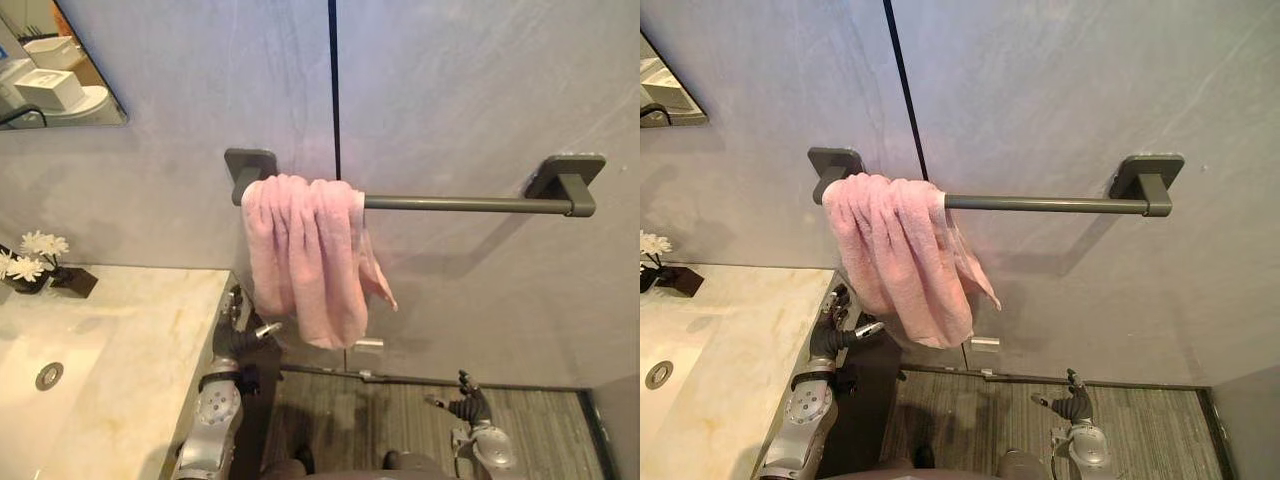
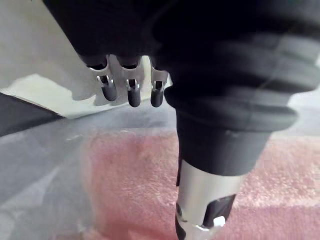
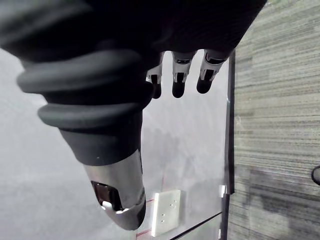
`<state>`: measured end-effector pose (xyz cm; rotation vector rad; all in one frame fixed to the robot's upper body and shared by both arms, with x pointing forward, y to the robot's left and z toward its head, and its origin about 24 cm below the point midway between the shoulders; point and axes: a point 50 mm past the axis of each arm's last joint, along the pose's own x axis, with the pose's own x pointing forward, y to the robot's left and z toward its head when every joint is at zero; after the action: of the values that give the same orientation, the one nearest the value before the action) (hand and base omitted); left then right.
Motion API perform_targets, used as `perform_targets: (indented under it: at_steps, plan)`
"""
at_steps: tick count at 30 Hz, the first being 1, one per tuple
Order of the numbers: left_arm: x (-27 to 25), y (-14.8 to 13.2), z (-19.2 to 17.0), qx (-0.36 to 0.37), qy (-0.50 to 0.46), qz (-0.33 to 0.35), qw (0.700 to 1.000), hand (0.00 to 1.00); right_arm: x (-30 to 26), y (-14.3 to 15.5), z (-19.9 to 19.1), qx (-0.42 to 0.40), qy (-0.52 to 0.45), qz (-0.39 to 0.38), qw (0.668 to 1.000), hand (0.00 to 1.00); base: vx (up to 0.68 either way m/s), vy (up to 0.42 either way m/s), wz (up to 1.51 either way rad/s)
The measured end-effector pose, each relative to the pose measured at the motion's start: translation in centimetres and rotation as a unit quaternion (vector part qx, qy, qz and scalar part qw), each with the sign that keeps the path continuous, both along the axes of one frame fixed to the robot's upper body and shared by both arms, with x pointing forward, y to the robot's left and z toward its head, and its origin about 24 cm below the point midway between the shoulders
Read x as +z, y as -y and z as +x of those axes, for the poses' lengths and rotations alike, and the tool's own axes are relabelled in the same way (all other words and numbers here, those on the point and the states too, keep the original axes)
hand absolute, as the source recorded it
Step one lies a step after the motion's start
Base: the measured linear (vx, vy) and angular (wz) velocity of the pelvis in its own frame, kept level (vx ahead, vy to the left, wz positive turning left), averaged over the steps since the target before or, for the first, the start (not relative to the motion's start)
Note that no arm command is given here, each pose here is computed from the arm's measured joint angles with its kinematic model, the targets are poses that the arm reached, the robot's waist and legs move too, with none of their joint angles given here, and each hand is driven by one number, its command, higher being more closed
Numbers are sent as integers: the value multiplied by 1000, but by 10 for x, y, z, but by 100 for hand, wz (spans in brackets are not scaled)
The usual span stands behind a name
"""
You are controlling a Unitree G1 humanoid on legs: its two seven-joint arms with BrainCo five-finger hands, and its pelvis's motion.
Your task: Organize washtable
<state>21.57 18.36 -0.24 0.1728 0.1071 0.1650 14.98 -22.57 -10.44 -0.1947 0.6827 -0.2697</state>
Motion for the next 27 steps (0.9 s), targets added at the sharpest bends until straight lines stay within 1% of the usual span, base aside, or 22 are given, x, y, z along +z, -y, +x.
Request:
perform_targets:
  at_steps: [1,8,14,17,19,20,21,24,27]
  plan:
    - [1,1,2,-5,3,2,1000,100,0,0,1,1,1,0,1000,0,-32,14,-21]
    - [2,15,17,-47,4,21,999,100,9,0,15,29,21,-13,999,0,-47,14,-15]
    - [1,8,18,-48,-1,37,998,100,45,-16,48,78,116,-16,990,0,-47,-3,-14]
    - [2,7,18,-48,-1,38,998,100,69,-24,63,114,170,-24,979,0,-11,-7,-5]
    - [2,7,18,-48,-1,40,998,100,89,-32,75,157,210,-28,965,0,0,0,0]
    - [2,7,18,-48,-1,40,998,100,92,-33,77,163,215,-29,963,0,11,-3,-3]
    - [2,7,18,-48,-1,40,998,100,106,-42,85,200,241,-28,949,0,0,0,0]
    - [1,11,17,-58,-2,40,998,100,131,-59,97,267,291,-19,919,0,3,-3,-3]
    - [0,15,16,-67,-4,36,997,100,138,-70,102,298,303,-3,905,0,-9,-3,1]
